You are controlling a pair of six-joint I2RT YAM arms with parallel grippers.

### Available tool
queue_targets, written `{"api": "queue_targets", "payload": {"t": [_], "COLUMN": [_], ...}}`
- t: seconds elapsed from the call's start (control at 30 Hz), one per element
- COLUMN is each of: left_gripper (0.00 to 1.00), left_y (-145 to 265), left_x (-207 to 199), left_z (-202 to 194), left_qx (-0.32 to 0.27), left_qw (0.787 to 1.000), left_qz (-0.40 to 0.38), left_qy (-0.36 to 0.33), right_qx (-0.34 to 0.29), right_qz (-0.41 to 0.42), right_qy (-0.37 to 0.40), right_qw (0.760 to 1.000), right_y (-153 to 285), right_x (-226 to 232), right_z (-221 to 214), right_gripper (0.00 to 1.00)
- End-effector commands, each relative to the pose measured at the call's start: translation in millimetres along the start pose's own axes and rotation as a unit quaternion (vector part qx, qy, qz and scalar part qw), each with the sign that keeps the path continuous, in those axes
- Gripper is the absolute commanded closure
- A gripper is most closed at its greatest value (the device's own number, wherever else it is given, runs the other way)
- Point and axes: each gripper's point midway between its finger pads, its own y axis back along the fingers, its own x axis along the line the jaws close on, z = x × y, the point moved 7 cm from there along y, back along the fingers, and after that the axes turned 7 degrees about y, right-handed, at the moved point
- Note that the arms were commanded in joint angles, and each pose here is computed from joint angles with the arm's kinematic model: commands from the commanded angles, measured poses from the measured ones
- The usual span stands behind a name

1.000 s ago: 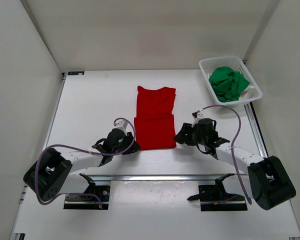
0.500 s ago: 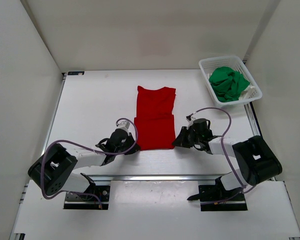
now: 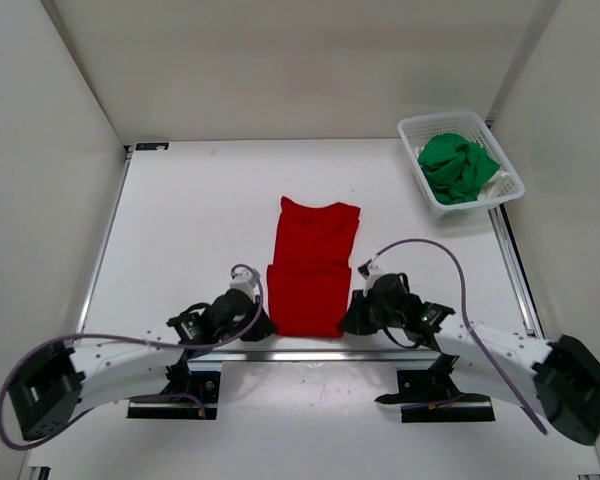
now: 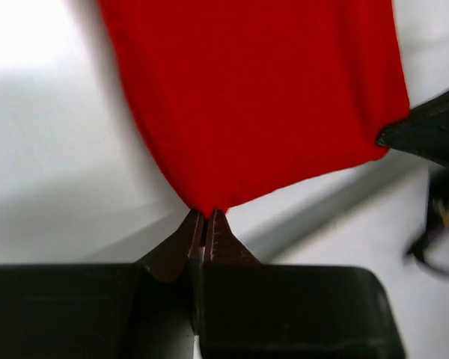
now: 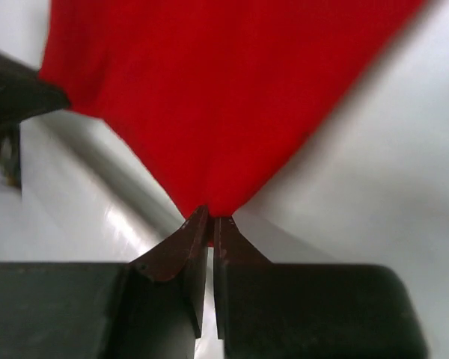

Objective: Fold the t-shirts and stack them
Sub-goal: Fold the long partially folded tshirt into a neat square

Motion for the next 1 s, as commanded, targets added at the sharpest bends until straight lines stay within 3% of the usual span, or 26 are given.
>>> {"api": "queue_targets", "payload": {"t": [0.0, 0.1, 0.2, 0.4, 0.7, 0.97], "left_gripper": [1.0, 1.0, 1.0, 1.0, 1.0, 0.96], "left_y": [27.5, 45.5, 57.1, 58.7, -8.6, -101.4], "left_x": [11.2, -7.4, -38.0, -110.5, -81.4, -46.9], "left_z": [-34.6, -25.1, 8.4, 117.9, 232.0, 282.2], "left_qx": [0.046, 0.031, -0.006, -0.101, -0.176, -0.125], "left_qw": [0.999, 0.998, 0.998, 0.99, 0.984, 0.989], "left_qz": [0.014, -0.023, -0.049, -0.1, -0.026, 0.035], "left_qy": [0.024, 0.048, 0.03, -0.022, 0.032, 0.074], "right_qx": [0.009, -0.005, -0.034, -0.128, -0.173, -0.136], "right_qz": [-0.041, -0.016, -0.005, 0.002, -0.016, -0.064], "right_qy": [-0.022, -0.025, -0.01, -0.002, -0.044, -0.079], "right_qw": [0.999, 1.0, 0.999, 0.992, 0.984, 0.985], "right_y": [14.2, 28.7, 37.9, 61.0, 34.3, -12.2], "right_x": [13.0, 34.4, 44.1, 23.3, -33.8, -93.7], "right_z": [-28.0, -24.4, 2.2, 107.8, 220.8, 277.8], "right_gripper": [1.0, 1.0, 1.0, 1.0, 1.0, 1.0]}}
